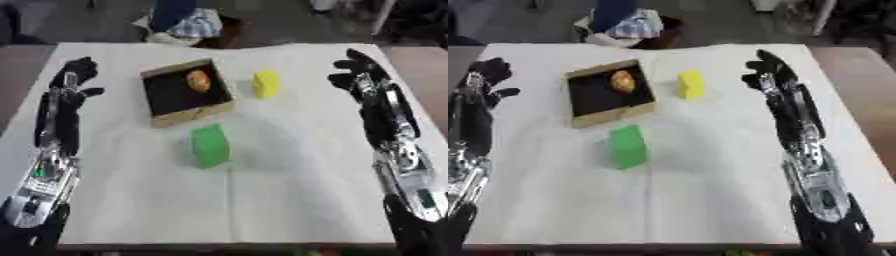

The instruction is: Pick up objects on the table and place them in the box.

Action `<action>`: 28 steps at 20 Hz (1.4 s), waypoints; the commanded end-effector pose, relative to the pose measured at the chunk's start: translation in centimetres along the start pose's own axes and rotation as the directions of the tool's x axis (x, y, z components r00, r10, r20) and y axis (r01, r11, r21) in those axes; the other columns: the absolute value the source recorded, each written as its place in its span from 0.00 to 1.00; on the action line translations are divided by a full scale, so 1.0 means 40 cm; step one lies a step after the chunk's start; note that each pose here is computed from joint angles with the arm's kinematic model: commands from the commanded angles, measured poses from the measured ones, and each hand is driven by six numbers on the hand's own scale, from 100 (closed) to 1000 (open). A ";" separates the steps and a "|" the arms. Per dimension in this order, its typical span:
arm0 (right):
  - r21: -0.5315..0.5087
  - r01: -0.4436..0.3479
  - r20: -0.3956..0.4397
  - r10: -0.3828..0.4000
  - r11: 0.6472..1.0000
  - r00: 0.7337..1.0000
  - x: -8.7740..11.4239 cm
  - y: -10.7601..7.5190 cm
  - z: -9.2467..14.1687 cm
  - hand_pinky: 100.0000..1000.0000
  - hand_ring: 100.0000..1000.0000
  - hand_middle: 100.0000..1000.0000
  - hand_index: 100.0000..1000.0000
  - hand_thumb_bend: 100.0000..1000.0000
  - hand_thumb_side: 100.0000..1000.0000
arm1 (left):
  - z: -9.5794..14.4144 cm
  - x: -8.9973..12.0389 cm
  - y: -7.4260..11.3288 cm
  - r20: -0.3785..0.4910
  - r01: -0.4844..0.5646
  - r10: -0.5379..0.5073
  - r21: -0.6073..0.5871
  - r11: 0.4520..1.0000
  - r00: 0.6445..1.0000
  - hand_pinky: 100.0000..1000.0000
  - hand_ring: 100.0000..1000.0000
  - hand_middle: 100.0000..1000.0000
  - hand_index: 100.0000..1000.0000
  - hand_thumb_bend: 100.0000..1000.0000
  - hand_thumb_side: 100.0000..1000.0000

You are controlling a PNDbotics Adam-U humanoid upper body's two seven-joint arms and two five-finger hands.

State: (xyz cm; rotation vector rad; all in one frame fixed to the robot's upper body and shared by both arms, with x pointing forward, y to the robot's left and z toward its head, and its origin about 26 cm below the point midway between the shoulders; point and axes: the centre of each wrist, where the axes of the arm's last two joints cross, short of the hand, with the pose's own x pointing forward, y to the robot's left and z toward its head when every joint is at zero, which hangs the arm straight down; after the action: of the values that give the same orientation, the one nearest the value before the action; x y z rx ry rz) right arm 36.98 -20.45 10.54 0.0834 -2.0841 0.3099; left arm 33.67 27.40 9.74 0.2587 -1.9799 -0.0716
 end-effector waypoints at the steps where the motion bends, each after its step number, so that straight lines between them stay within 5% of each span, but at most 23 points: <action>1: 0.024 -0.029 0.049 0.028 0.999 0.998 0.032 -0.012 -0.023 0.78 0.71 0.72 0.88 0.00 0.72 | -0.012 0.019 0.006 0.036 0.006 -0.006 0.007 1.000 0.999 0.68 0.83 0.72 0.80 0.00 0.92; 15: 0.043 -0.056 0.109 0.051 0.997 0.993 0.065 -0.009 -0.068 0.78 0.72 0.72 0.89 0.00 0.66 | -0.023 0.039 0.004 0.068 0.004 -0.004 -0.003 1.000 0.998 0.68 0.83 0.73 0.80 0.00 0.90; 19: 0.033 -0.085 0.250 0.074 0.996 0.966 0.153 0.005 -0.143 0.78 0.73 0.74 0.89 0.00 0.59 | -0.039 0.061 0.006 0.098 0.004 -0.003 -0.002 1.000 0.995 0.68 0.83 0.73 0.80 0.00 0.89; 23: 0.017 -0.107 0.430 0.090 0.994 0.898 0.286 0.039 -0.240 0.78 0.74 0.75 0.89 0.00 0.54 | -0.044 0.070 -0.006 0.107 -0.011 0.013 -0.018 1.000 0.994 0.68 0.83 0.73 0.80 0.00 0.89; 28: -0.016 -0.136 0.534 0.124 0.991 0.836 0.406 0.068 -0.356 0.78 0.74 0.76 0.89 0.00 0.53 | -0.046 0.076 -0.031 0.114 -0.033 0.038 -0.051 0.998 0.993 0.68 0.83 0.73 0.80 0.00 0.89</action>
State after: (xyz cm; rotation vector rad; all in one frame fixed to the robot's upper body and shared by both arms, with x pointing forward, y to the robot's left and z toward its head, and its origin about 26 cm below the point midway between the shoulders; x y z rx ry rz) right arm 40.01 -13.16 29.92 0.0730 -2.6337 0.4387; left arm 34.32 25.90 11.97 0.2030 -2.0573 -0.0989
